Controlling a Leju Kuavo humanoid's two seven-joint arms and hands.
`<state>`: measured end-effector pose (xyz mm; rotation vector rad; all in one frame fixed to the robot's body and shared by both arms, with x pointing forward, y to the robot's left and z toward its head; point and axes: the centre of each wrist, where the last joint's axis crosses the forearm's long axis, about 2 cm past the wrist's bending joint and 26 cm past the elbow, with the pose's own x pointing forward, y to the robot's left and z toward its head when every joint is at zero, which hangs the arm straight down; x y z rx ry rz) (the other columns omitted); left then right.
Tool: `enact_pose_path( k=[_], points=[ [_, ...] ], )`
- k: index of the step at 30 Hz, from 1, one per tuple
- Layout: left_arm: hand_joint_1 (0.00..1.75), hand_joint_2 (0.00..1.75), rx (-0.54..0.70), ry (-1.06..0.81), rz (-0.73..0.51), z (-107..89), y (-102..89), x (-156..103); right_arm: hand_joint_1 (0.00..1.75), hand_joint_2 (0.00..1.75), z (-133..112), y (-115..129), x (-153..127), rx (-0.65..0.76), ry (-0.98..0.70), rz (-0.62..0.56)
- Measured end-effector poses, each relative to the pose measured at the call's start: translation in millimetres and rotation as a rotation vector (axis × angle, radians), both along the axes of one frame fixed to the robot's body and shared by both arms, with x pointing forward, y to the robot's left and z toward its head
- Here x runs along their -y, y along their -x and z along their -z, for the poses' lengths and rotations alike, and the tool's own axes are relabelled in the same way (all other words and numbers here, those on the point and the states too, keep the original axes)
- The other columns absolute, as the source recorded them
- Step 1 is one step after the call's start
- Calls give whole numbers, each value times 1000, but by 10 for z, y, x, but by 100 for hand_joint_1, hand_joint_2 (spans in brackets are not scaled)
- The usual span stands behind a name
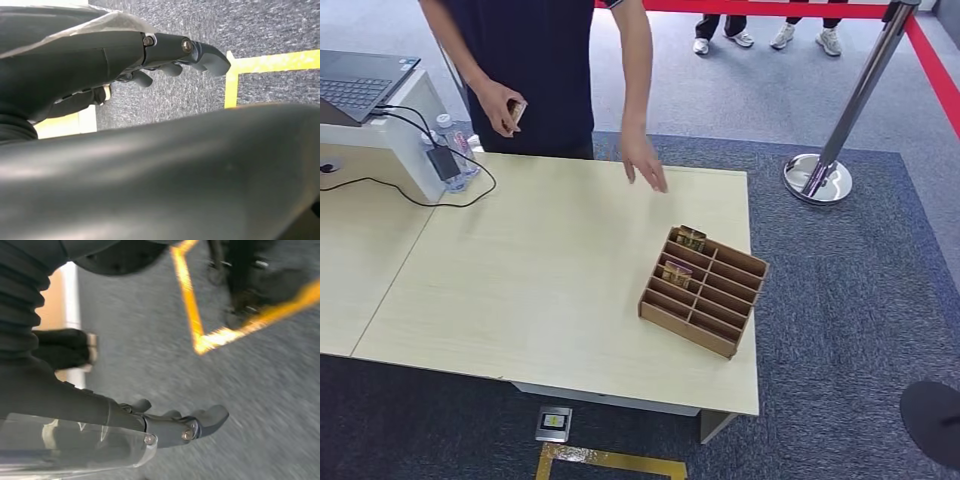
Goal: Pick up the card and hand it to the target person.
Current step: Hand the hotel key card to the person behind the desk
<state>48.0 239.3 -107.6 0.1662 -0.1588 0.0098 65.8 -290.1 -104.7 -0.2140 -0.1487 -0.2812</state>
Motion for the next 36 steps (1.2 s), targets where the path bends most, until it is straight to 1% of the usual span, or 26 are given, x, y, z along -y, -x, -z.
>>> enact_pose_path(
  k=[1, 2, 5, 6, 11, 15, 26, 30, 33, 34, 36],
  points=[
    [0, 0, 0, -1, 4, 0, -2, 0, 0, 175, 10, 21, -74, -26, -24, -3],
    [0, 44, -1, -1, 9, 0, -4, 0, 0, 175, 16, 34, -139, -48, -44, -9],
    [0, 175, -7, -2, 21, -1, -6, 0, 0, 44, 21, 48, -287, -101, -85, -47],
    [0, 175, -8, -1, 23, -1, -7, -1, 0, 0, 21, 53, -331, -116, -98, -61],
    [0, 175, -9, 3, 23, 0, -8, -9, 0, 0, 16, 68, -496, -157, -149, -113],
    [0, 175, -7, 1, 27, 1, -9, -14, 0, 0, 11, 73, -560, -172, -167, -122],
    [0, 175, -7, -16, 50, 1, -30, -51, 0, 0, 9, 86, -608, -176, -180, -117],
    [0, 175, -4, -21, 62, 2, -42, -83, 0, 175, 9, 92, -612, -177, -183, -118],
    [0, 175, -3, -23, 68, 6, -38, -113, 0, 175, 12, 101, -598, -164, -182, -115],
    [0, 175, -3, -22, 69, 8, -29, -125, 0, 131, 15, 107, -585, -159, -181, -114],
    [0, 87, -4, -18, 67, 13, -5, -148, 0, 44, 20, 121, -555, -149, -179, -114]
  ],
)
